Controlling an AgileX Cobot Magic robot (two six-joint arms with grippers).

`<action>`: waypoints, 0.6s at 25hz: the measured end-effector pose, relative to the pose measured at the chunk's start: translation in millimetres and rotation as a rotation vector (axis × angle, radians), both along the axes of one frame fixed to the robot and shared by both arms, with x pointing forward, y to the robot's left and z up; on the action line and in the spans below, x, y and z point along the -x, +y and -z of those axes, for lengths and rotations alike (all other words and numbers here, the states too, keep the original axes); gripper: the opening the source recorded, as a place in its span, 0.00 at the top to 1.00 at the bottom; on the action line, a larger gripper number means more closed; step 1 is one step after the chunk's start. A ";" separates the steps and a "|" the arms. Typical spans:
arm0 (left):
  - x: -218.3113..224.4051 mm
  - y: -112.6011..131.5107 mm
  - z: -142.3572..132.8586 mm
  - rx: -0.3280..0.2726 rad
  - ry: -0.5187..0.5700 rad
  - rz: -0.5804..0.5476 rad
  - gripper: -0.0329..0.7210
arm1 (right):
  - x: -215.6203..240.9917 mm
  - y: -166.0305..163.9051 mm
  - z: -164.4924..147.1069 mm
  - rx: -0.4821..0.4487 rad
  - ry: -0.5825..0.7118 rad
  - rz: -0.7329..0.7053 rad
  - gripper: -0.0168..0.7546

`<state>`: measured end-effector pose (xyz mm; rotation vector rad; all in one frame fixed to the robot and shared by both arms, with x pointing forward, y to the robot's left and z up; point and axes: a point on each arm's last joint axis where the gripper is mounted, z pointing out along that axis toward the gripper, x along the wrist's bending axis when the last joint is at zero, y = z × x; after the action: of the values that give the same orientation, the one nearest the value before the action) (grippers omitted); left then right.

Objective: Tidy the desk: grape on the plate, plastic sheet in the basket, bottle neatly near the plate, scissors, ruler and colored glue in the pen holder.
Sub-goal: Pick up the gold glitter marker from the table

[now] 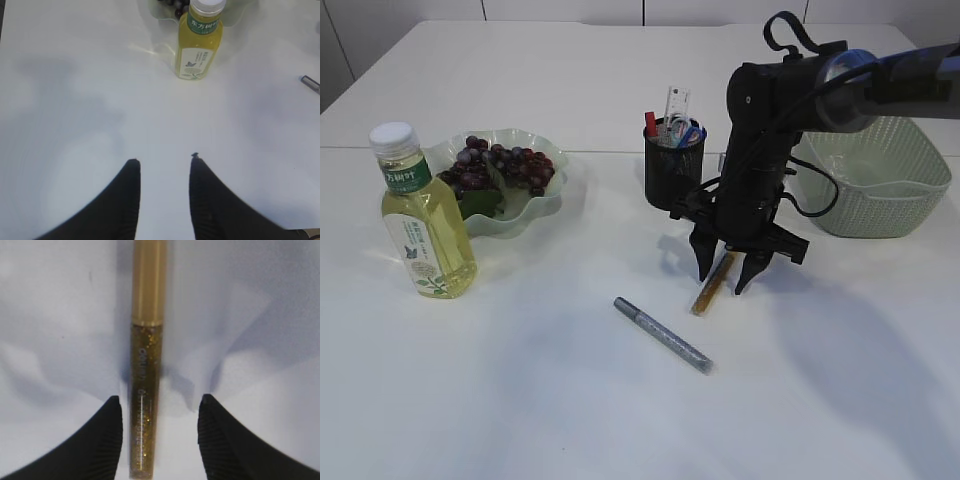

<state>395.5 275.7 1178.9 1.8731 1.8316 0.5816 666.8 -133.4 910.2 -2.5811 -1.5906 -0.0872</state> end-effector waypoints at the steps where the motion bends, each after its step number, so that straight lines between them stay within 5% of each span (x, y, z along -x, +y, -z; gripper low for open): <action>1: 0.0 0.0 0.0 0.000 0.000 0.000 0.63 | 0.2 0.0 0.0 0.001 0.002 0.000 0.47; 15: 0.1 -0.4 0.1 0.005 0.001 0.002 0.63 | 0.6 -0.2 0.0 0.002 0.008 0.008 0.53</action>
<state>395.4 275.3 1178.9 1.8719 1.8305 0.5754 666.2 -133.6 910.2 -2.5861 -1.5791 -0.0755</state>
